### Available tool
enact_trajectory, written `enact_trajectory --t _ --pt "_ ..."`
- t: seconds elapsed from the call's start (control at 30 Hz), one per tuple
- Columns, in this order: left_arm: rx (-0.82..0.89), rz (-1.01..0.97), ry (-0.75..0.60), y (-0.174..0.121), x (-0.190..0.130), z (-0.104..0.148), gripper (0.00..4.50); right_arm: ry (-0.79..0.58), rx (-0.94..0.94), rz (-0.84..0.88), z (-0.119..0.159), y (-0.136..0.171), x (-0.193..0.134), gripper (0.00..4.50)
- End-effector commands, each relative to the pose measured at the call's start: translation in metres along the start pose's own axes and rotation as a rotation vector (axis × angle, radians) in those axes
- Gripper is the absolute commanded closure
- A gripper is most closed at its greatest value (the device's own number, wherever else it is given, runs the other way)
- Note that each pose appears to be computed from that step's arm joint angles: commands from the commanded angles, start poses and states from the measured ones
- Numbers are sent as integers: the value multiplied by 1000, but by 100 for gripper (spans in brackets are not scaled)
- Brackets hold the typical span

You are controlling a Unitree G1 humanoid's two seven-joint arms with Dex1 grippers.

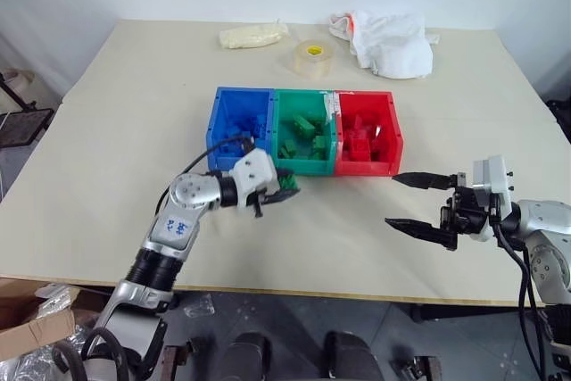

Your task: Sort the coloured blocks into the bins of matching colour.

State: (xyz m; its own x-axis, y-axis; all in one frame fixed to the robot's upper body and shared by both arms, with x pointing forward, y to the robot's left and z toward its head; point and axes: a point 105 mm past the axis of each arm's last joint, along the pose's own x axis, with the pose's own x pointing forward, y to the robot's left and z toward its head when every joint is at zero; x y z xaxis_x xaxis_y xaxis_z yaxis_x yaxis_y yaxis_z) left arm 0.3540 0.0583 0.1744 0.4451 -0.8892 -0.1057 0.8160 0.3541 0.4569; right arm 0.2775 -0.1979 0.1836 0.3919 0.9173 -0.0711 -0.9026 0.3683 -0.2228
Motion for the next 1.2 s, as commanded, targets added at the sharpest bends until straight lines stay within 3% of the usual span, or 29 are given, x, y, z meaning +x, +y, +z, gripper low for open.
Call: enact_trajectory --t 0.03,0.27,0.3,0.53,0.7,0.83,1.2 --pt "29 93 -95 20 4 31 299 -34 -55 -45 16 -10 -7 0" --pt "45 277 -100 61 28 38 299 -34 -88 -151 21 -28 -4 0" --pt "42 292 -94 65 31 36 231 -31 -88 -155 21 -30 -4 0" --pt "69 243 -104 65 37 34 20 -25 -92 -155 21 -31 -4 0" --pt "94 176 -129 58 24 37 20 -20 -91 -138 21 -31 -3 0" --pt "91 63 -132 42 -13 35 20 -21 -81 -101 20 -29 0 0" --pt "1 -37 179 6 -142 -11 20 41 -59 10 14 -29 0 0"
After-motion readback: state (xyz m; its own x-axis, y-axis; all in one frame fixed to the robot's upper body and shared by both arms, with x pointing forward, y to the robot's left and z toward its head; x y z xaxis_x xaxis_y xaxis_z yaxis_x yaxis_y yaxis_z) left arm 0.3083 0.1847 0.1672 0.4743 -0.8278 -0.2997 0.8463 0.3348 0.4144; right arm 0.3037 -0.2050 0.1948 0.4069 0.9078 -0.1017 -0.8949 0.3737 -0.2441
